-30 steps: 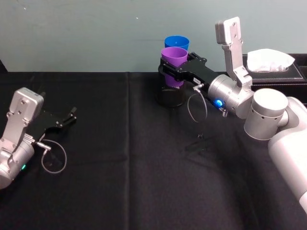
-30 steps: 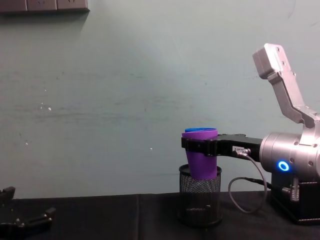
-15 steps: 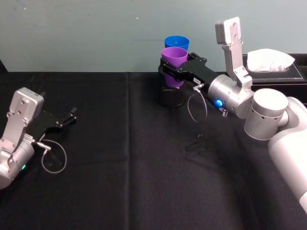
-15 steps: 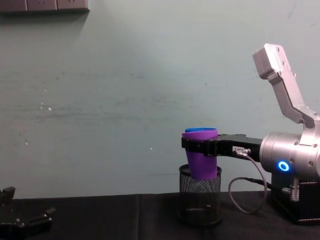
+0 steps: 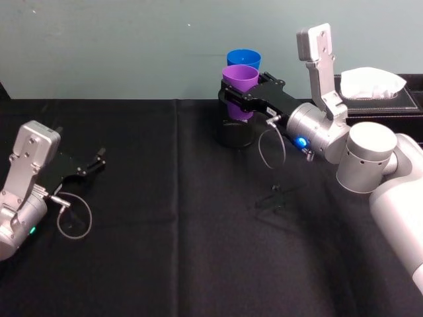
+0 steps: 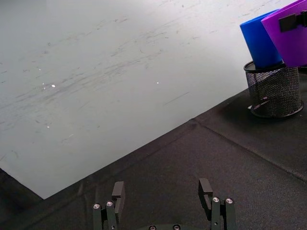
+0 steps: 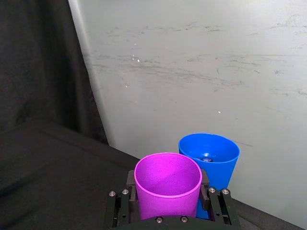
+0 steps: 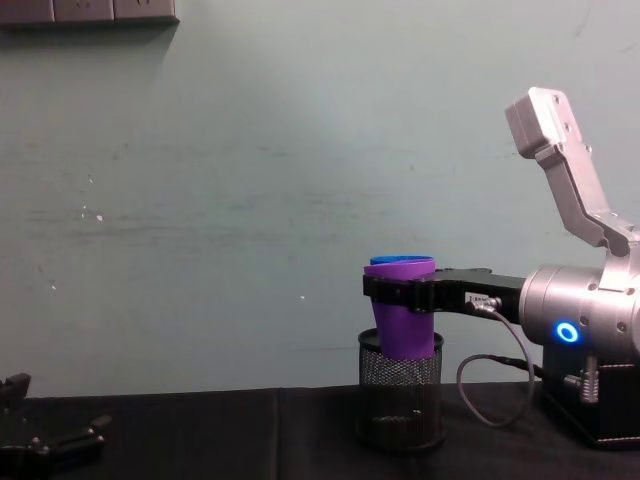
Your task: Pick up one cup with a gripper and tap it against the other cup.
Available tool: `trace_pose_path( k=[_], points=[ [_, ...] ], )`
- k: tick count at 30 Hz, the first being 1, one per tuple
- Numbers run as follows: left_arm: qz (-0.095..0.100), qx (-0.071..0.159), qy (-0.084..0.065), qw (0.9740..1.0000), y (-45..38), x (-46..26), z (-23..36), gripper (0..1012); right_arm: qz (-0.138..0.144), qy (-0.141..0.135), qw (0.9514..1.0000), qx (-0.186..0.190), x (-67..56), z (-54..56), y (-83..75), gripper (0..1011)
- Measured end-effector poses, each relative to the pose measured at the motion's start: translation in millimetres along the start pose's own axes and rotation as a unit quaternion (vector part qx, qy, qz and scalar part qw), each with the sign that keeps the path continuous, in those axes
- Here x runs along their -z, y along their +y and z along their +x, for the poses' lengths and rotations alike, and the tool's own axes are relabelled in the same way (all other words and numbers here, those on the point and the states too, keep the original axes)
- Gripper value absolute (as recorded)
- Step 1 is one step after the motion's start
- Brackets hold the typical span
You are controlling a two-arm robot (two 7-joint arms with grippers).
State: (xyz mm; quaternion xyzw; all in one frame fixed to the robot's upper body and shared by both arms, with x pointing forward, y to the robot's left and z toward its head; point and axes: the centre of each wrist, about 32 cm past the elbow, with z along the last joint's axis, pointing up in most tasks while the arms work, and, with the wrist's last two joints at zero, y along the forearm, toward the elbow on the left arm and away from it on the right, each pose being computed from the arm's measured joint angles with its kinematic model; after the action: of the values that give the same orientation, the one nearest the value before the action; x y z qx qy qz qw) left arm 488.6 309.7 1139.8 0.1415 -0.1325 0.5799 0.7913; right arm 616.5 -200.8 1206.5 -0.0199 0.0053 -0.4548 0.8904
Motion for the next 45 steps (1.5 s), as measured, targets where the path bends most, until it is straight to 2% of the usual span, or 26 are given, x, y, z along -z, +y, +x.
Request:
trace_pose_path(
  k=[14,22,33,45],
  points=[
    [0.0,0.0,0.0,1.0,0.0,0.0,0.0,1005,0.001,-0.001,1.0,-0.003,0.6,-1.0,-1.1,735],
    [0.0,0.0,0.0,1.0,0.0,0.0,0.0,1005,-0.004,0.003,0.9998,-0.019,2.9,-7.8,-13.8,735],
    [0.0,0.0,0.0,1.0,0.0,0.0,0.0,1005,0.008,0.009,0.9991,-0.04,0.3,-20.4,-49.0,735],
    [0.0,0.0,0.0,1.0,0.0,0.0,0.0,1005,0.005,0.006,0.998,-0.063,9.4,-32.0,-91.2,735]
  ],
)
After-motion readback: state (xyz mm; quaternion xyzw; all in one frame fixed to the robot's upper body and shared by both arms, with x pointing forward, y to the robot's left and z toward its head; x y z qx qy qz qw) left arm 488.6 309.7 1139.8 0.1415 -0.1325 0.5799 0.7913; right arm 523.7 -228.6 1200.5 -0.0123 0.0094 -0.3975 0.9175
